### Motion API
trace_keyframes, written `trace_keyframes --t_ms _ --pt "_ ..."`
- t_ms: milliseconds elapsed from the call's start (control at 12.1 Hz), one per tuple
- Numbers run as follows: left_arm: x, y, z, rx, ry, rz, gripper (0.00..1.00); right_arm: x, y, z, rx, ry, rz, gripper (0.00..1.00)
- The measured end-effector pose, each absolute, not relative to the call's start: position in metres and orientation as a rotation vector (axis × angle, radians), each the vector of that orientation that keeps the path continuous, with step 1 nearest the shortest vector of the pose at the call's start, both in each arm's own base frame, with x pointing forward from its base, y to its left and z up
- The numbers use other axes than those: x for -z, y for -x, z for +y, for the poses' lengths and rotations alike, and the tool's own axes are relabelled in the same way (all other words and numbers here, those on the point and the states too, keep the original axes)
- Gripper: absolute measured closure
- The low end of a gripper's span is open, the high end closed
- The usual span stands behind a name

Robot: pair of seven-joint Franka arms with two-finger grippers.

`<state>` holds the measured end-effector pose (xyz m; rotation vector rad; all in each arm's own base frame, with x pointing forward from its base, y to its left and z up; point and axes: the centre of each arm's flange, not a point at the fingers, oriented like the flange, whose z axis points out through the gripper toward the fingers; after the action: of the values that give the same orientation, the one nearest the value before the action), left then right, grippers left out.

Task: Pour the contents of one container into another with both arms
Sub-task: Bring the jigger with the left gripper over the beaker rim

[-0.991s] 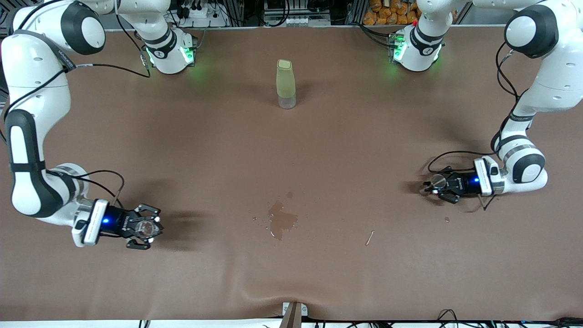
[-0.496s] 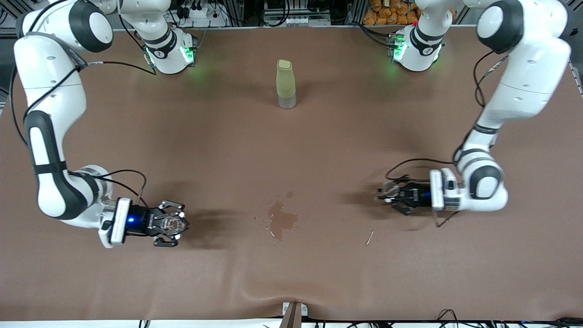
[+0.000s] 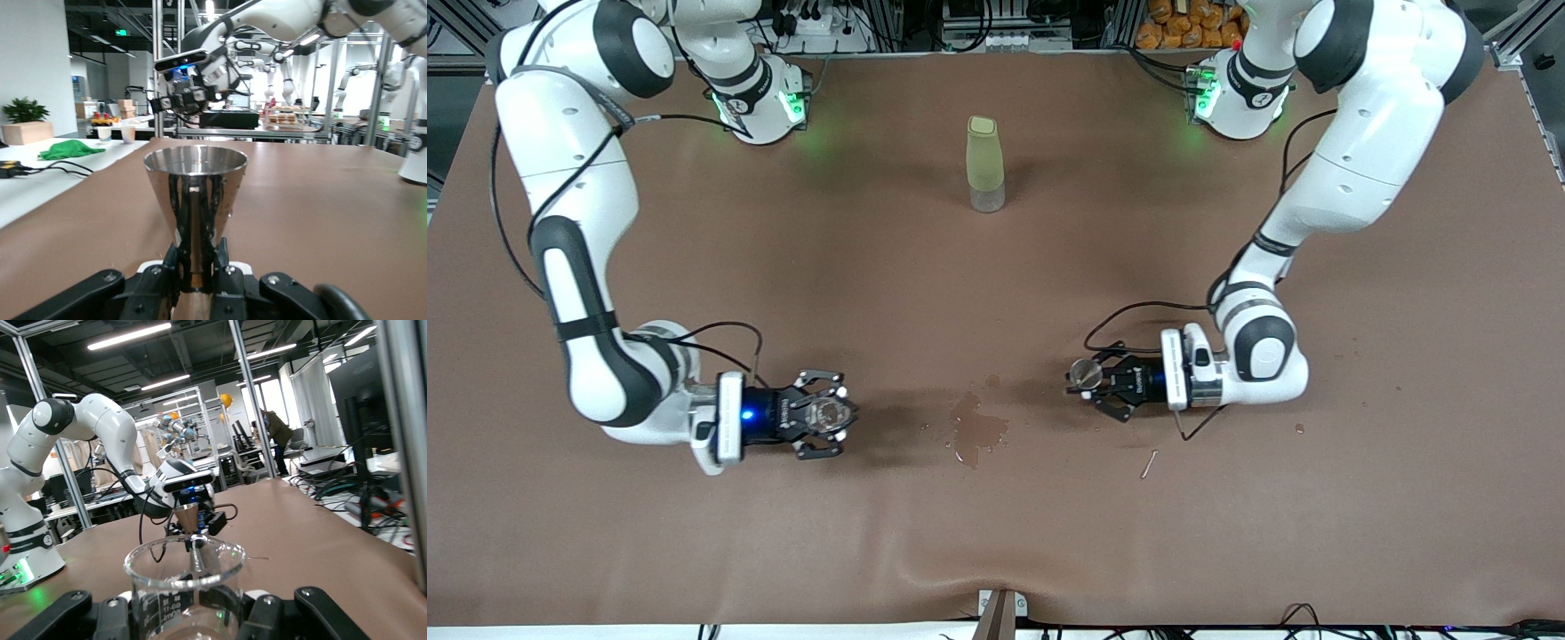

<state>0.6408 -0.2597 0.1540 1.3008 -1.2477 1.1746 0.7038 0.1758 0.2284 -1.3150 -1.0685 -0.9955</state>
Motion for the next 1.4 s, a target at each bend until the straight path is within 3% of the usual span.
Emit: trace_keyframes --t_ms 413,1405 --pt "-0.161 -0.635 -0.313 -1.204 -1.379 -1.229 0.79 -0.233 -0.689 0.242 0.909 1.288 -1.040 0.87" --pt "-0.159 -0.631 -0.416 -1.301 -1.634 -1.098 0.79 -0.244 -0.696 0.259 0.813 1.435 -0.877 0.87"
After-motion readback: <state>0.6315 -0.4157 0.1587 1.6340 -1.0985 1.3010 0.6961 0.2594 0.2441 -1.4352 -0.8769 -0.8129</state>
